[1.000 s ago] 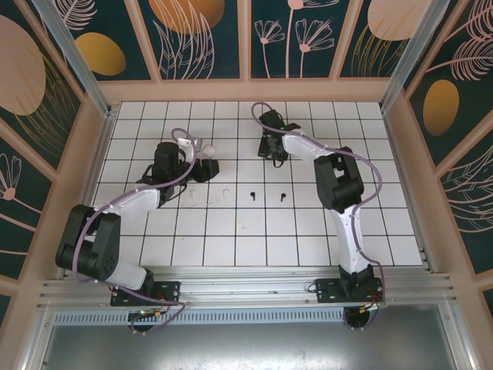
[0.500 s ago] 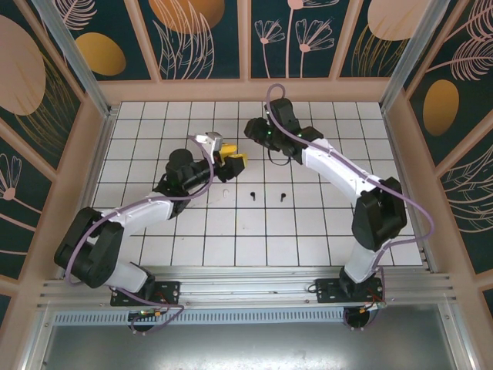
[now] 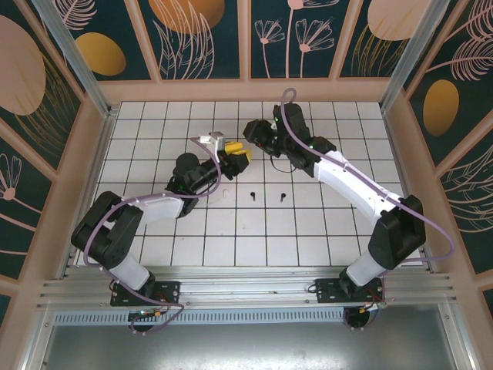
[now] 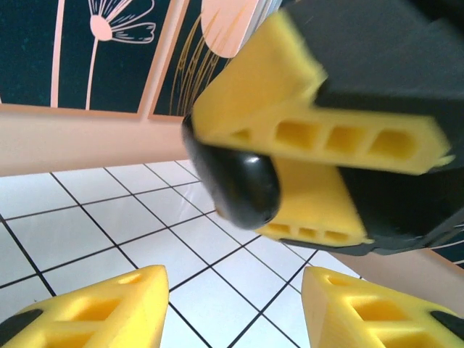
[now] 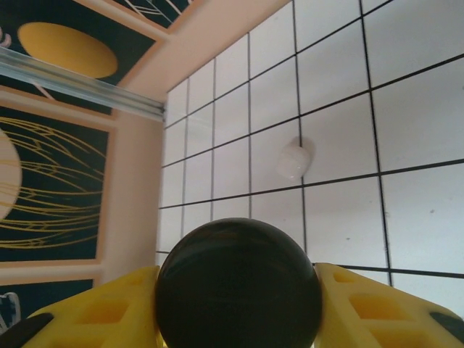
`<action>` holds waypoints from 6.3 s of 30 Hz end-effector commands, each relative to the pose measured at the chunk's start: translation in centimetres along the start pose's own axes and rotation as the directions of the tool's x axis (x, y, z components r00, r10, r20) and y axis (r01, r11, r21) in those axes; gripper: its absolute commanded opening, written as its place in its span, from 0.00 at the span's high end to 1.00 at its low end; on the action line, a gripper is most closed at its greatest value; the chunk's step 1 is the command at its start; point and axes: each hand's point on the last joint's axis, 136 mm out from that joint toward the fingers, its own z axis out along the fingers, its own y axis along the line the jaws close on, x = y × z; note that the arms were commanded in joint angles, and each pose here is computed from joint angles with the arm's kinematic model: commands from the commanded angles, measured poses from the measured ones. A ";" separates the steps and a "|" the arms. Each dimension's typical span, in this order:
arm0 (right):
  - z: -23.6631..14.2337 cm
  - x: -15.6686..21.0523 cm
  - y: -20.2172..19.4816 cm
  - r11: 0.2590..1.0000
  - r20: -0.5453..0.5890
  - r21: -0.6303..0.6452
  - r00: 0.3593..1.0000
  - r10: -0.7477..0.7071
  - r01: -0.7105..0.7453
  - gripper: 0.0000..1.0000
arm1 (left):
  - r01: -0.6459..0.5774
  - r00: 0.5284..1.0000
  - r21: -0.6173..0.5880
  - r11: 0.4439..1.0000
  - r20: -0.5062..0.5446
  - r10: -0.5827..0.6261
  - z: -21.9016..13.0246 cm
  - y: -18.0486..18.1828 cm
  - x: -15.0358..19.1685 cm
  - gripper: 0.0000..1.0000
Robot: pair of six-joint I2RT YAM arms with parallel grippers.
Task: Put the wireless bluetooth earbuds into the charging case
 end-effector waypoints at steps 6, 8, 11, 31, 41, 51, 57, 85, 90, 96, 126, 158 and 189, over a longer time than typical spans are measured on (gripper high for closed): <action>-0.7 0.9 1.9 0.996 -0.014 -0.084 0.999 0.033 -0.034 0.54 | 0.010 0.997 0.070 0.997 0.071 -0.015 1.3 -1.2 -2.2 0.57; -0.7 0.9 1.9 0.996 -0.014 -0.082 0.999 0.033 -0.034 0.54 | 0.011 0.997 0.086 0.996 0.081 -0.018 1.5 -1.5 -2.6 0.59; -0.7 1.0 1.7 0.996 -0.019 -0.077 0.999 0.036 -0.038 0.54 | 0.016 0.996 0.096 0.995 0.090 -0.025 1.6 -1.6 -2.9 0.60; -3.8 -1.2 3.0 0.991 0.080 -0.113 0.995 -0.065 0.074 0.31 | 0.111 0.990 0.091 0.990 0.073 -0.118 2.2 -1.6 -3.9 0.93; -12.6 -5.6 4.5 0.891 0.257 -0.364 0.949 -0.186 0.273 0.31 | 0.233 0.970 0.368 0.900 -0.020 -0.243 0.8 -5.9 -8.0 0.97; -12.3 -3.0 6.0 0.758 0.183 -0.578 0.953 -0.240 0.302 0.49 | 0.306 0.937 0.557 0.772 -0.035 -0.347 -1.3 -9.7 -10.9 0.98; -11.4 -1.9 7.4 0.715 0.154 -0.629 0.950 -0.270 0.305 0.48 | 0.316 0.935 0.586 0.746 -0.060 -0.349 -1.6 -10.4 -11.0 0.98; -10.9 0.6 8.9 0.619 0.159 -0.641 0.867 -0.472 0.454 0.90 | 0.261 0.964 0.436 0.861 -0.156 -0.213 -0.3 -9.3 -9.0 0.62; -10.4 0.6 7.6 0.615 0.140 -0.536 0.779 -0.611 0.579 0.92 | 0.170 0.968 0.133 0.976 -0.211 -0.139 0.3 -5.4 -8.2 0.34; -9.5 1.5 5.4 0.537 0.092 -0.472 0.644 -0.759 0.700 0.93 | -0.046 0.976 -0.031 0.998 -0.216 0.039 -1.9 -3.6 -8.5 0.25; -11.6 5.4 5.2 0.276 0.203 -0.563 0.455 -0.867 0.779 0.95 | -0.037 0.944 0.470 0.882 -0.274 0.185 -3.2 -10.1 -5.1 0.61; -11.8 5.1 5.1 0.311 0.209 -0.563 0.496 -0.843 0.766 0.97 | -0.006 0.948 0.394 0.919 -0.289 0.130 -3.2 -8.3 -3.8 0.53; -10.8 4.8 5.5 0.363 0.192 -0.597 0.567 -0.801 0.715 0.86 | -0.013 0.961 0.453 0.891 -0.240 0.136 -4.0 -10.0 -5.3 0.80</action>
